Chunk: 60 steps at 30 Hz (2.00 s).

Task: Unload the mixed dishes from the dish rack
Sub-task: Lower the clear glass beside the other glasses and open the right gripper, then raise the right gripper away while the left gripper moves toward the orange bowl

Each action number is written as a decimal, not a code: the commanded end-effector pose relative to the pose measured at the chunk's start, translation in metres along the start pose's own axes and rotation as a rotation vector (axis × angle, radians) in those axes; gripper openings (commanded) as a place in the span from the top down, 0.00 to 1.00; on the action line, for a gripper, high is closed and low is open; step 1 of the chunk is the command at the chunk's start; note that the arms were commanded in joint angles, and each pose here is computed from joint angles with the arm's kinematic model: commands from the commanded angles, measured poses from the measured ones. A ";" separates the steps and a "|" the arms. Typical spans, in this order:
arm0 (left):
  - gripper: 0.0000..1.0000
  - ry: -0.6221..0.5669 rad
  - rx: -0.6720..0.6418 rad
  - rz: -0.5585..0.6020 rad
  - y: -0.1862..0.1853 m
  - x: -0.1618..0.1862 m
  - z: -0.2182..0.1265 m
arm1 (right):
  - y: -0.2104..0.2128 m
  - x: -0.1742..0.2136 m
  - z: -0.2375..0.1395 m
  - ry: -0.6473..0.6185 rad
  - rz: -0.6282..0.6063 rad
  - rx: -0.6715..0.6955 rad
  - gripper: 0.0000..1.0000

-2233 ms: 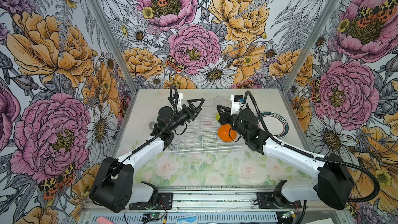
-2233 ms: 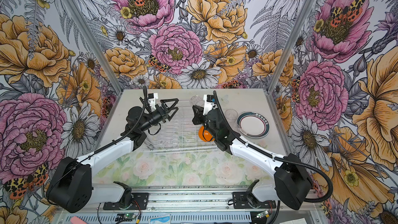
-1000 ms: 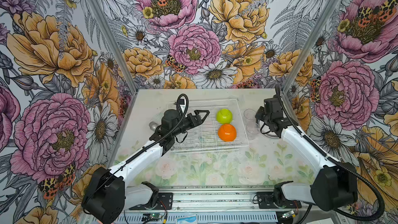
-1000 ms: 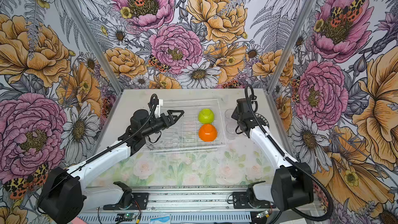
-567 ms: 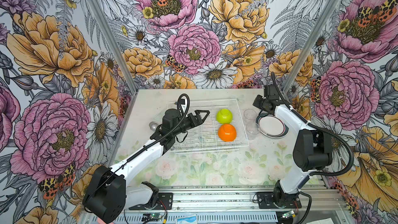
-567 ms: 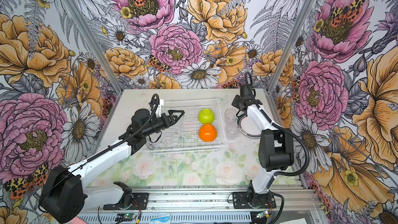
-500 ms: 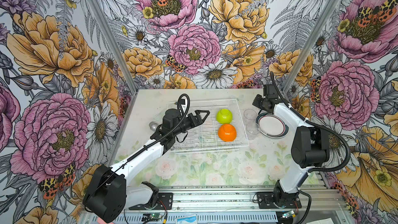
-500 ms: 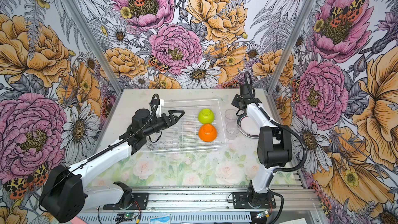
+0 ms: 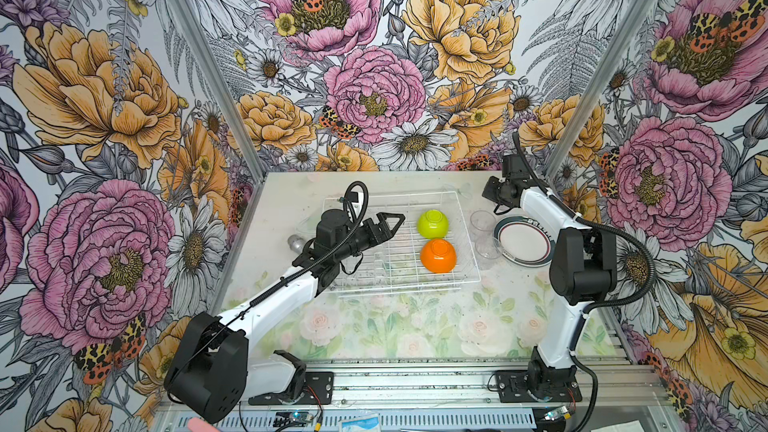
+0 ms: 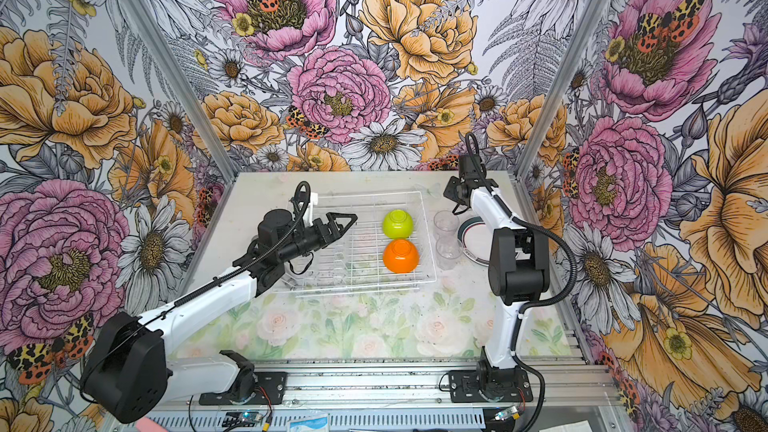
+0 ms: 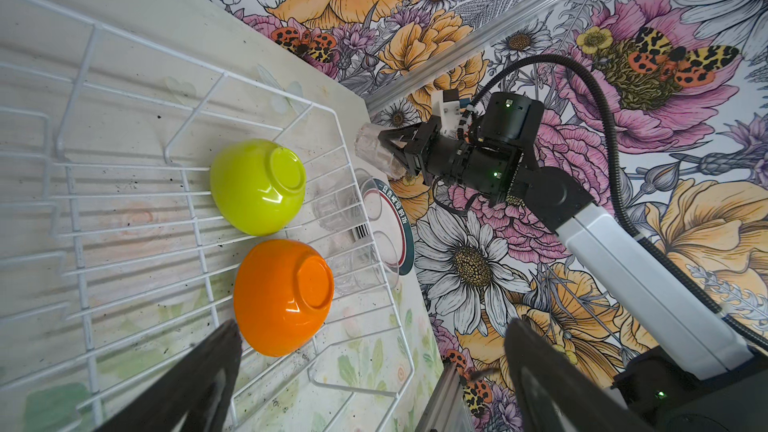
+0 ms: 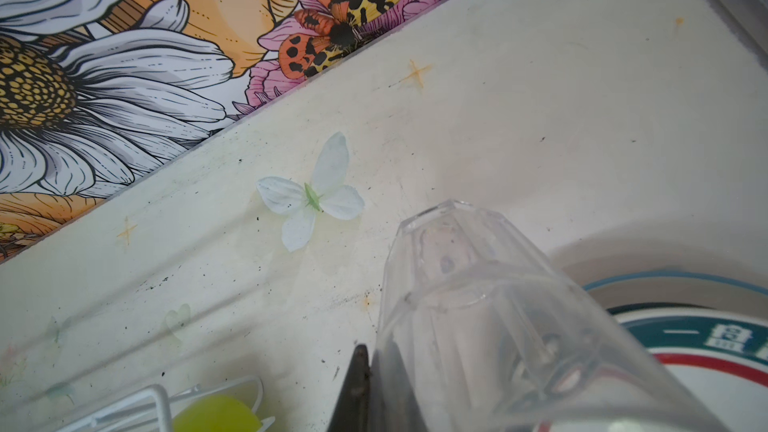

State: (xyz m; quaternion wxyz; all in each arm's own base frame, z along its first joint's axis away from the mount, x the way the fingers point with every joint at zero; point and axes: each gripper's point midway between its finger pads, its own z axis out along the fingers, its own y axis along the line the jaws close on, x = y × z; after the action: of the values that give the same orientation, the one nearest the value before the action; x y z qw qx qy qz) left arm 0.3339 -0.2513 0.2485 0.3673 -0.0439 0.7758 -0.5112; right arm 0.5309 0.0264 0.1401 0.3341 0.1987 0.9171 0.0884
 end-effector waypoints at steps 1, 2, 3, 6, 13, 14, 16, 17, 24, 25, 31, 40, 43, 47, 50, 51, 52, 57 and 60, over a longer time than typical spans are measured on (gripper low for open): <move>0.01 -0.038 0.014 0.029 -0.006 -0.014 0.000 | -0.003 -0.001 0.007 0.016 -0.025 0.027 1.00; 0.01 -0.040 0.014 0.028 -0.006 -0.016 0.000 | -0.005 0.001 0.010 0.023 -0.026 0.037 1.00; 0.01 -0.039 0.014 0.027 -0.005 -0.015 0.000 | -0.007 0.002 0.012 0.028 -0.031 0.045 1.00; 0.01 -0.039 0.015 0.027 -0.005 -0.015 0.000 | -0.010 0.005 0.016 0.045 -0.044 0.063 1.00; 0.01 -0.039 0.015 0.023 -0.004 -0.015 0.000 | -0.014 0.011 0.026 0.090 -0.066 0.092 1.00; 0.01 -0.039 0.014 0.021 -0.004 -0.015 0.000 | -0.015 0.011 0.029 0.099 -0.072 0.101 1.00; 0.01 -0.040 0.015 0.021 -0.004 -0.015 0.000 | -0.017 0.013 0.032 0.115 -0.080 0.116 1.00; 0.01 -0.039 0.014 0.019 -0.003 -0.015 0.000 | -0.018 0.014 0.035 0.125 -0.085 0.123 1.00; 0.01 -0.044 0.015 0.019 -0.004 -0.016 0.000 | -0.017 0.014 0.041 0.142 -0.094 0.124 0.86; 0.01 -0.044 0.016 0.020 -0.004 -0.016 0.000 | -0.016 0.013 0.040 0.141 -0.096 0.123 0.80; 0.01 -0.040 0.013 0.020 -0.003 -0.016 0.002 | -0.003 0.000 0.025 0.111 -0.094 0.069 0.51; 0.01 -0.014 -0.057 0.015 0.000 -0.010 0.001 | 0.011 -0.024 -0.042 0.007 -0.090 0.011 0.36; 0.01 0.006 -0.088 0.016 -0.001 -0.004 -0.003 | 0.010 -0.024 -0.074 -0.030 -0.089 0.003 0.32; 0.01 0.011 -0.150 0.018 0.005 0.007 -0.009 | 0.007 -0.008 -0.114 -0.074 -0.073 -0.050 0.28; 0.01 0.020 -0.183 0.004 0.013 0.015 -0.010 | 0.015 0.009 -0.137 -0.106 -0.071 -0.151 0.22; 0.01 0.021 -0.196 -0.002 0.016 0.018 -0.009 | 0.019 0.016 -0.143 -0.115 -0.070 -0.198 0.20; 0.01 0.027 -0.201 -0.004 0.017 0.021 -0.008 | 0.025 0.022 -0.148 -0.121 -0.076 -0.251 0.20; 0.01 0.089 -0.226 0.002 0.022 0.040 0.009 | 0.044 0.056 -0.171 -0.106 -0.094 -0.429 0.18; 0.01 0.108 -0.248 -0.006 0.029 0.048 0.017 | 0.046 0.072 -0.182 -0.091 -0.103 -0.472 0.18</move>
State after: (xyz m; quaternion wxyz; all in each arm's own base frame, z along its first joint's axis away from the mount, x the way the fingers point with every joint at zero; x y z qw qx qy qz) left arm 0.3134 -0.2692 0.2006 0.3122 -0.0591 0.8450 -0.4300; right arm 0.3839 0.0751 0.2224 0.3852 0.1017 0.8896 0.2233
